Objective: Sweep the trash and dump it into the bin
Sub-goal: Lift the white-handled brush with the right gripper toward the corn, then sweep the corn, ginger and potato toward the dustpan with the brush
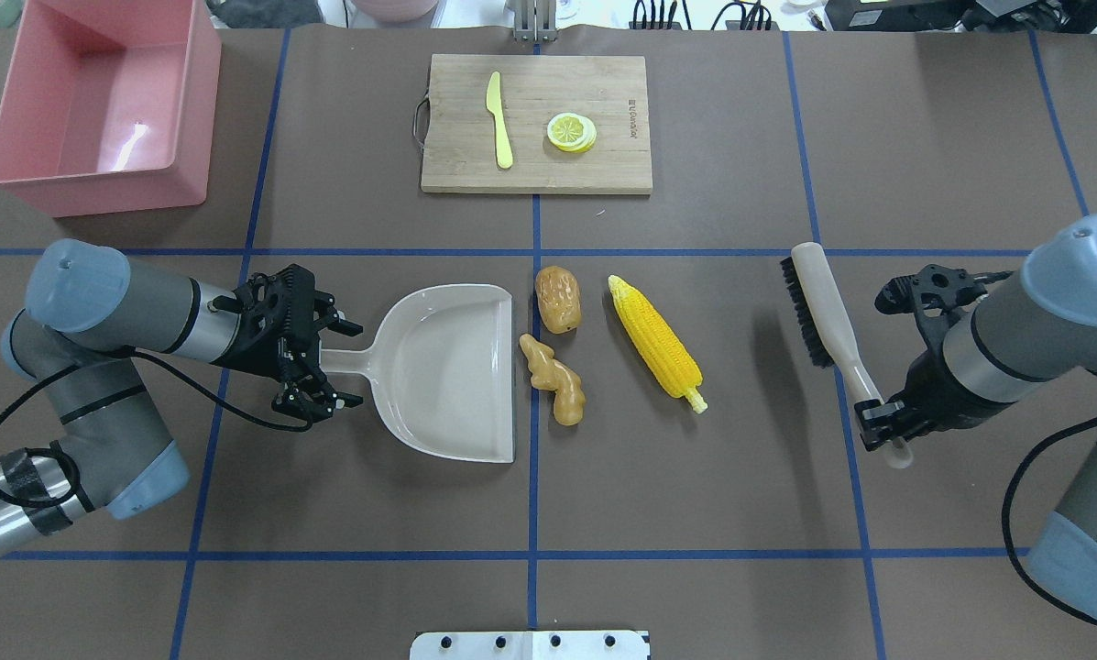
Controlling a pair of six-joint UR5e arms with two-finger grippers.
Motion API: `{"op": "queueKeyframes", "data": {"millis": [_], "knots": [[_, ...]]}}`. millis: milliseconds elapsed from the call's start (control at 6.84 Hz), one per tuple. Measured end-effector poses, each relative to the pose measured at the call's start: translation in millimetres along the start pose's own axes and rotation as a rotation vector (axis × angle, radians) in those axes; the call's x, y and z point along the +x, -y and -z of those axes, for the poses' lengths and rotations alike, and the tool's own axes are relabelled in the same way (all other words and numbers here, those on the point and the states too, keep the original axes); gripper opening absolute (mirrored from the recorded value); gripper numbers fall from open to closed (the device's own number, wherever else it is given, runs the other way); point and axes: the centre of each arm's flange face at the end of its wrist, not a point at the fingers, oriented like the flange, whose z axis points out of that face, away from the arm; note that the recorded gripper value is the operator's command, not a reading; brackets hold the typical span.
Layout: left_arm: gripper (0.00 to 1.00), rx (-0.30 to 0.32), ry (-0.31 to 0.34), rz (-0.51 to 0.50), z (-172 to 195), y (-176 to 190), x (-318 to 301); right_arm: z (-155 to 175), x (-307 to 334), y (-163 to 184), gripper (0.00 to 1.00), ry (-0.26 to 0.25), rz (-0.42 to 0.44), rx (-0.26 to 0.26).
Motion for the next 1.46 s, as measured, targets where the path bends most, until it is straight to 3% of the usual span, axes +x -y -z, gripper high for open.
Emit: {"op": "queueKeyframes", "data": {"millis": [877, 1462], "knots": [[0.98, 0.000, 0.007, 0.007, -0.9, -1.1, -0.5, -47.0, -114.5, 5.3, 0.00, 0.006, -0.020, -0.028], [0.98, 0.000, 0.016, 0.007, -1.0, -1.5, -1.5, -55.4, -154.6, 12.7, 0.00, 0.010, -0.024, -0.031]]}}
